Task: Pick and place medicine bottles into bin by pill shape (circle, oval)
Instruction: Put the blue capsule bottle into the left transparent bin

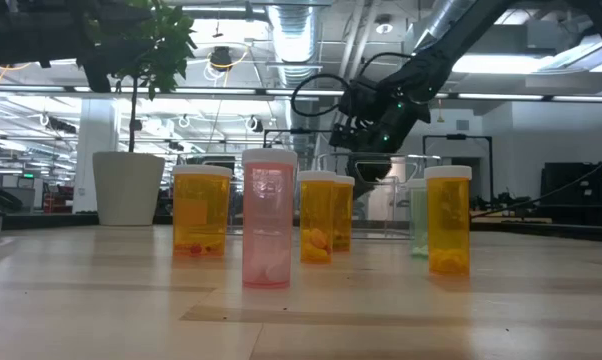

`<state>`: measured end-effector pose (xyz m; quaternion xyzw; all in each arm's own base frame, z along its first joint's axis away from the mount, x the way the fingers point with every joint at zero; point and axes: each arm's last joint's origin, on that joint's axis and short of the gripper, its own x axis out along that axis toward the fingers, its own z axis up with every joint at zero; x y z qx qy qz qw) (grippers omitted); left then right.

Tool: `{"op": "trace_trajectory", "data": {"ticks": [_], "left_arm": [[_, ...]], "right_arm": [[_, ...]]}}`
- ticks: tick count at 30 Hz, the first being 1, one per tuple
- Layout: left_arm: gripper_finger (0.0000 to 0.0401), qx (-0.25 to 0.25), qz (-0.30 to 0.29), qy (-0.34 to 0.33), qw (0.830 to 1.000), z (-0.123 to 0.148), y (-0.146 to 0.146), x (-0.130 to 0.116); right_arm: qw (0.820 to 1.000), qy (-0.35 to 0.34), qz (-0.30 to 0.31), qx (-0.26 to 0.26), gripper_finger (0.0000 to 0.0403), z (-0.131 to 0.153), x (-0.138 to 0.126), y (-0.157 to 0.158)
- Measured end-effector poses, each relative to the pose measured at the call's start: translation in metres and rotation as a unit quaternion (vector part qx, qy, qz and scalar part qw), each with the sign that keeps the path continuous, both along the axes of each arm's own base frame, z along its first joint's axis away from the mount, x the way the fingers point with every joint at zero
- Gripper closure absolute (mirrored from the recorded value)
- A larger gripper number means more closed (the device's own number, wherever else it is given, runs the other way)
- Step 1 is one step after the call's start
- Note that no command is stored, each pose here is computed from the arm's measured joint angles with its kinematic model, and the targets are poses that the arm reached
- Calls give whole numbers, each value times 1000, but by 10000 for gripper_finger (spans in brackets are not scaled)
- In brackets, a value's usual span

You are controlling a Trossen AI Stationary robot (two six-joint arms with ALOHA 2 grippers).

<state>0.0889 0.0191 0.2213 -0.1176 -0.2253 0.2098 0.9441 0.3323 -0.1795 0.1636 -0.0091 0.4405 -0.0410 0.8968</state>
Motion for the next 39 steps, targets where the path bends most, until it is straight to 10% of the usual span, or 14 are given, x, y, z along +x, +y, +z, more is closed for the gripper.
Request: {"op": "trace_trajectory", "data": {"ticks": [39], "left_arm": [[161,1,0,2,1000,0,0,0]], "right_arm": [[1000,-22,-3,-8,289,-12,8,-9]]}}
